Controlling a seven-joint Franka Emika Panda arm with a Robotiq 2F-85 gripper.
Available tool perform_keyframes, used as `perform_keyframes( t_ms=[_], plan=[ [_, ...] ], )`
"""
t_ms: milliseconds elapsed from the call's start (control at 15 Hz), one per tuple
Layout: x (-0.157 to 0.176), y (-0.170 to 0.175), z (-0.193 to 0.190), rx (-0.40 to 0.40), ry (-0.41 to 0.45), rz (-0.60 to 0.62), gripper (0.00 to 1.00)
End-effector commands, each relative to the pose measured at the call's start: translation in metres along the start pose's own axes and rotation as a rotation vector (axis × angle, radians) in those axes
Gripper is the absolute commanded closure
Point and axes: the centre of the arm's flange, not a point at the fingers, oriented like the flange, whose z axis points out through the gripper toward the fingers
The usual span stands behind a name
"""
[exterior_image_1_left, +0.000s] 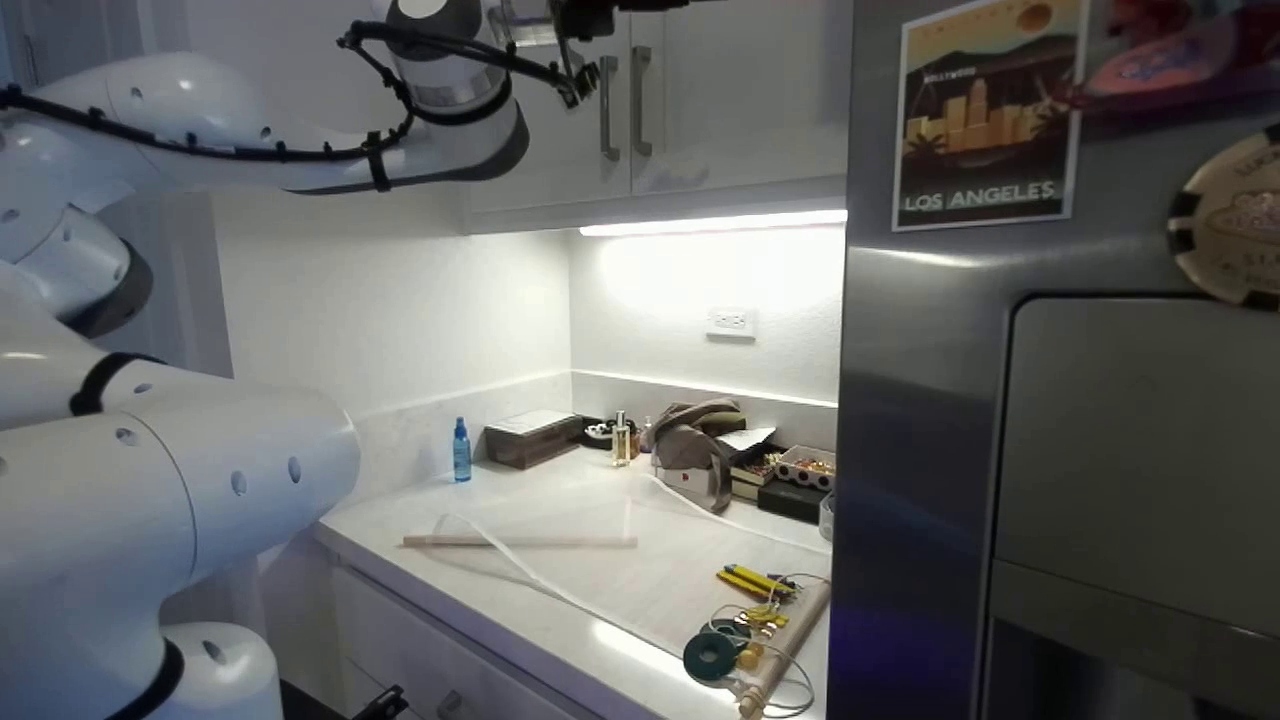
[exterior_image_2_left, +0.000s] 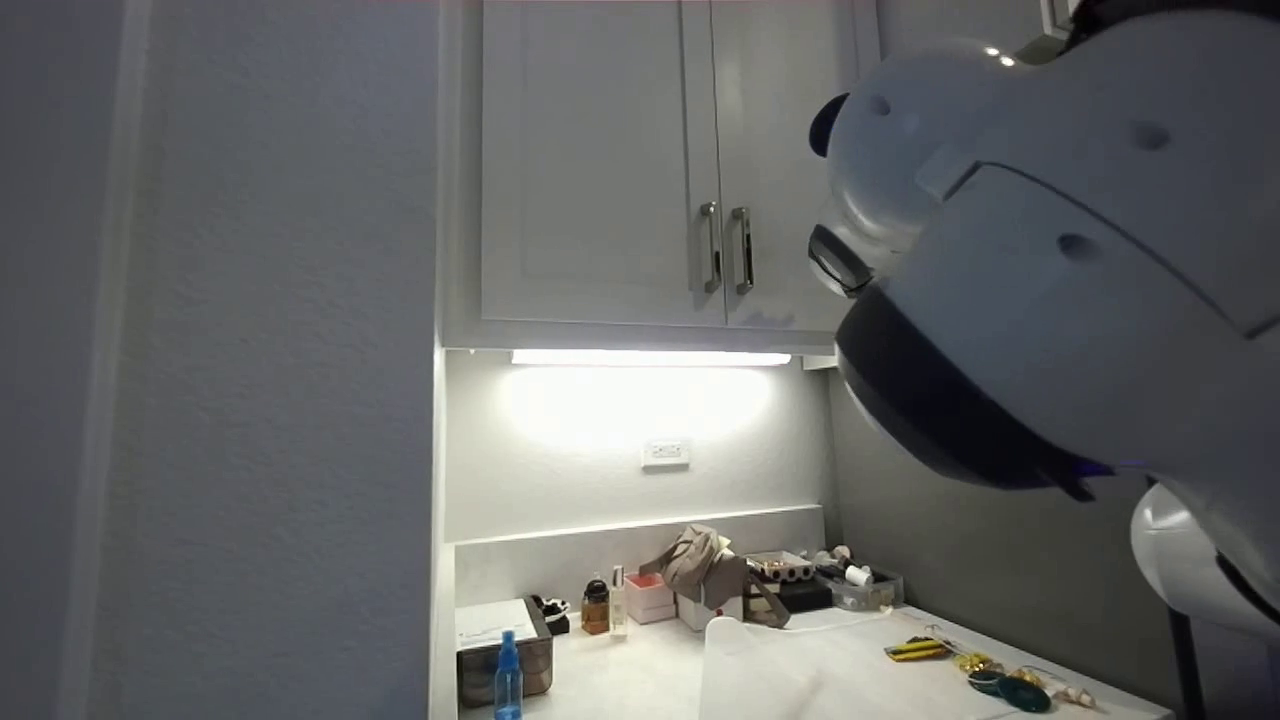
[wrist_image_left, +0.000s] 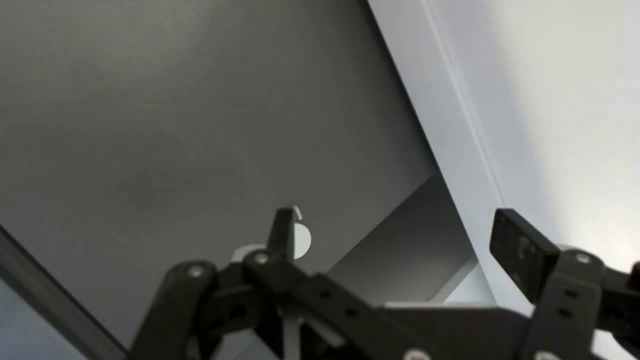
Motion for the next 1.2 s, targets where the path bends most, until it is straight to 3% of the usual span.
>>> perform_keyframes(
  t_ms=[0,467,1133],
  plan=[
    [0.017,-0.003,0.02,-0.091,0.08,-0.048,0.0],
    [0.04,0.008,0.057,-0.156,0.083,-0.122,0.0],
    [0.086,0.03,0.095,-0.208,0.1,-0.09,0.0]
  ],
)
